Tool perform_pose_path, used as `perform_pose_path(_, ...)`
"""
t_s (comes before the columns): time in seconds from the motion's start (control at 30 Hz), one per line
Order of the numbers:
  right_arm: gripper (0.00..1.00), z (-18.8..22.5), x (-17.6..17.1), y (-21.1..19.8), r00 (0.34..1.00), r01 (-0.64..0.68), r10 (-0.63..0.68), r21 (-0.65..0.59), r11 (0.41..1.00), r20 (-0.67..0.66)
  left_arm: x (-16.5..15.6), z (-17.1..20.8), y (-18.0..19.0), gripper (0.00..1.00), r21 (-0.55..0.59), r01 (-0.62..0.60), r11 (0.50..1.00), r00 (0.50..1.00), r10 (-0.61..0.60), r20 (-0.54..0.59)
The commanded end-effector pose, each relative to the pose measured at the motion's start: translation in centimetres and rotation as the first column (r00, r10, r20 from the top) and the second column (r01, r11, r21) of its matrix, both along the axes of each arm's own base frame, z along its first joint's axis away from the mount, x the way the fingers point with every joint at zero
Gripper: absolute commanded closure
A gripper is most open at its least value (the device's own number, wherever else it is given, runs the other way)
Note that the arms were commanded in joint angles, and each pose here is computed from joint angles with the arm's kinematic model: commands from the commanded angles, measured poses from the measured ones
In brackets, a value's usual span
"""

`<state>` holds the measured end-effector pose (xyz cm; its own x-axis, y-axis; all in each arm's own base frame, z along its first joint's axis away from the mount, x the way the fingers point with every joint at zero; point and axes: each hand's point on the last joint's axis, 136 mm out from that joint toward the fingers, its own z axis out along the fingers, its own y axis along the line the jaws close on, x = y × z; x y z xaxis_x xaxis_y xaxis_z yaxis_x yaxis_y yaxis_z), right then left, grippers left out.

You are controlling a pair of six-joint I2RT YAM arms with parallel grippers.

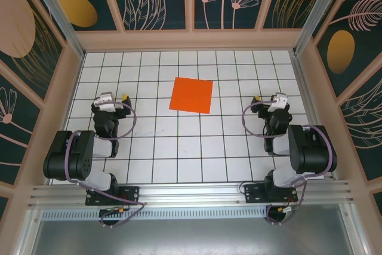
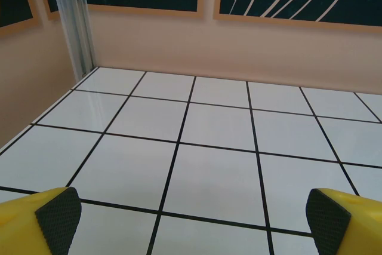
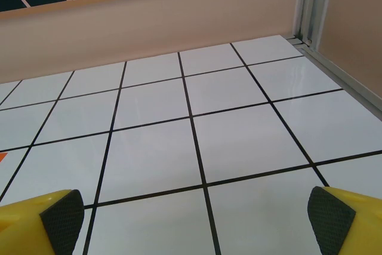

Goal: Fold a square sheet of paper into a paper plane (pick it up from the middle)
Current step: Rotate the paper at the center of the table.

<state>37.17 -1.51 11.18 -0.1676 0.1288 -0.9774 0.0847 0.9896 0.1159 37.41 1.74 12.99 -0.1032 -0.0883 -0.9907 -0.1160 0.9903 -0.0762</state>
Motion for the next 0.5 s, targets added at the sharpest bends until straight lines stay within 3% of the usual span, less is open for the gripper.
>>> perform_pose_path(0.0,0.01,0.88,0.47,0.00,0.999,-0.015,0.015,-0.009,1.000,0.032,0.28,0.69,0.02,0.01,0.011,0.007,1.000,1.000,-0.007,0.022)
perform_pose_path(0.47,0.01,0.86,0.52,0.22,0.999,-0.037,0.037,-0.001,0.999,0.031,0.35,0.65,0.04,0.01,0.012,0.006,1.000,1.000,-0.006,0.020)
